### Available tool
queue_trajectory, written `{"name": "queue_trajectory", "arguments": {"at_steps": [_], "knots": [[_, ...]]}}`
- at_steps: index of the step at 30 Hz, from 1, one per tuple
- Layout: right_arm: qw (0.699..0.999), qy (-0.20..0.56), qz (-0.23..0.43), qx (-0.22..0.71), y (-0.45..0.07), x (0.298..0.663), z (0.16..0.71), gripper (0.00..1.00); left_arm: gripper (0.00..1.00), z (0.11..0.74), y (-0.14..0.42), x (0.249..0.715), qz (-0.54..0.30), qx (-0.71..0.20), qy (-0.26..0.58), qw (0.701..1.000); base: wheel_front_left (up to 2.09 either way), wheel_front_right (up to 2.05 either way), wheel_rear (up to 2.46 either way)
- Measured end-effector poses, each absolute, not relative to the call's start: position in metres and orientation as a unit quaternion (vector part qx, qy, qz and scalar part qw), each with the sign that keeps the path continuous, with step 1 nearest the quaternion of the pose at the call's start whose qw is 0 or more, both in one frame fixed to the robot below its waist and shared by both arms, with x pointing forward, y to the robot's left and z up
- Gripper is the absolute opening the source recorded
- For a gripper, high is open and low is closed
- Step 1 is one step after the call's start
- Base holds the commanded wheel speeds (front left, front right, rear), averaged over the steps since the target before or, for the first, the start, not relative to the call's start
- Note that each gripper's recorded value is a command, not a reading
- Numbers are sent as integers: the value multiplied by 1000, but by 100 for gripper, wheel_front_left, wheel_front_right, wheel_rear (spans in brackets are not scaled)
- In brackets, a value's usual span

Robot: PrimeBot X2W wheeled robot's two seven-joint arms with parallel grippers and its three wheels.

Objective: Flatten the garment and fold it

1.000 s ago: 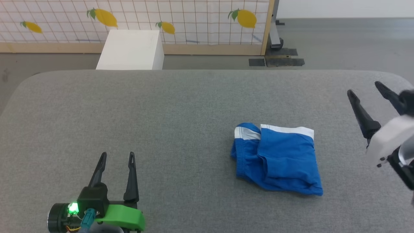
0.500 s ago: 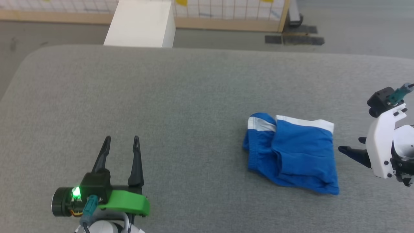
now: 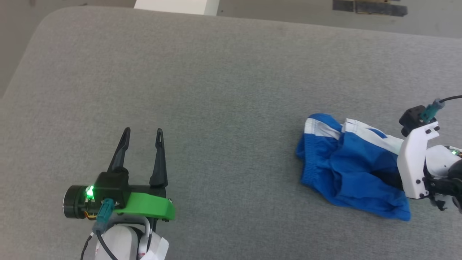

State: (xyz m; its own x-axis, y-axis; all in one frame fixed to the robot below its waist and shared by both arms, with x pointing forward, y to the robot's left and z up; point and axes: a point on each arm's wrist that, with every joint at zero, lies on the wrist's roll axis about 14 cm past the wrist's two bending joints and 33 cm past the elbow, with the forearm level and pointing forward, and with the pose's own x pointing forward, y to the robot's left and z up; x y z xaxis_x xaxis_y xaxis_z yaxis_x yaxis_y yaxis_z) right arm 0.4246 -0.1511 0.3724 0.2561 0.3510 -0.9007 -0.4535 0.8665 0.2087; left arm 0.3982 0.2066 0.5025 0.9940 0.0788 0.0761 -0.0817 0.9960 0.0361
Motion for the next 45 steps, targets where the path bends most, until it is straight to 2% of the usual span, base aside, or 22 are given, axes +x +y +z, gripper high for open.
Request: {"name": "queue_trajectory", "arguments": {"at_steps": [4, 5, 6, 17, 22, 28, 35, 41, 45], "knots": [[787, 554, 265, -55, -146, 428, 365, 100, 100, 499, 214, 397, 51, 23, -30, 998, 0, 0, 0], [789, 550, 267, -58, -145, 430, 364, 38, 100, 498, 215, 396, 53, 24, -29, 998, 0, 0, 0], [793, 544, 269, -58, -144, 431, 365, 0, 100, 498, 216, 396, 53, 24, -28, 998, 0, 0, 0], [840, 446, 301, -69, -129, 432, 405, 0, 100, 499, 210, 388, 49, 17, -31, 998, 0, 0, 0], [866, 390, 292, -111, -151, 441, 450, 0, 100, 501, 198, 394, 33, 11, -37, 999, 0, 0, 0], [881, 383, 219, -168, -223, 433, 478, 0, 100, 506, 167, 418, -16, 11, -54, 998, 0, 0, 0], [876, 419, 109, -210, -312, 409, 480, 0, 100, 507, 129, 450, -78, 16, -69, 994, 0, 0, 0], [865, 459, 14, -202, -380, 396, 460, 0, 100, 491, 97, 475, -128, 10, -65, 990, 0, 0, 0], [864, 467, -34, -182, -408, 402, 446, 0, 100, 477, 85, 488, -147, 5, -60, 987, 0, 0, 0]]}}
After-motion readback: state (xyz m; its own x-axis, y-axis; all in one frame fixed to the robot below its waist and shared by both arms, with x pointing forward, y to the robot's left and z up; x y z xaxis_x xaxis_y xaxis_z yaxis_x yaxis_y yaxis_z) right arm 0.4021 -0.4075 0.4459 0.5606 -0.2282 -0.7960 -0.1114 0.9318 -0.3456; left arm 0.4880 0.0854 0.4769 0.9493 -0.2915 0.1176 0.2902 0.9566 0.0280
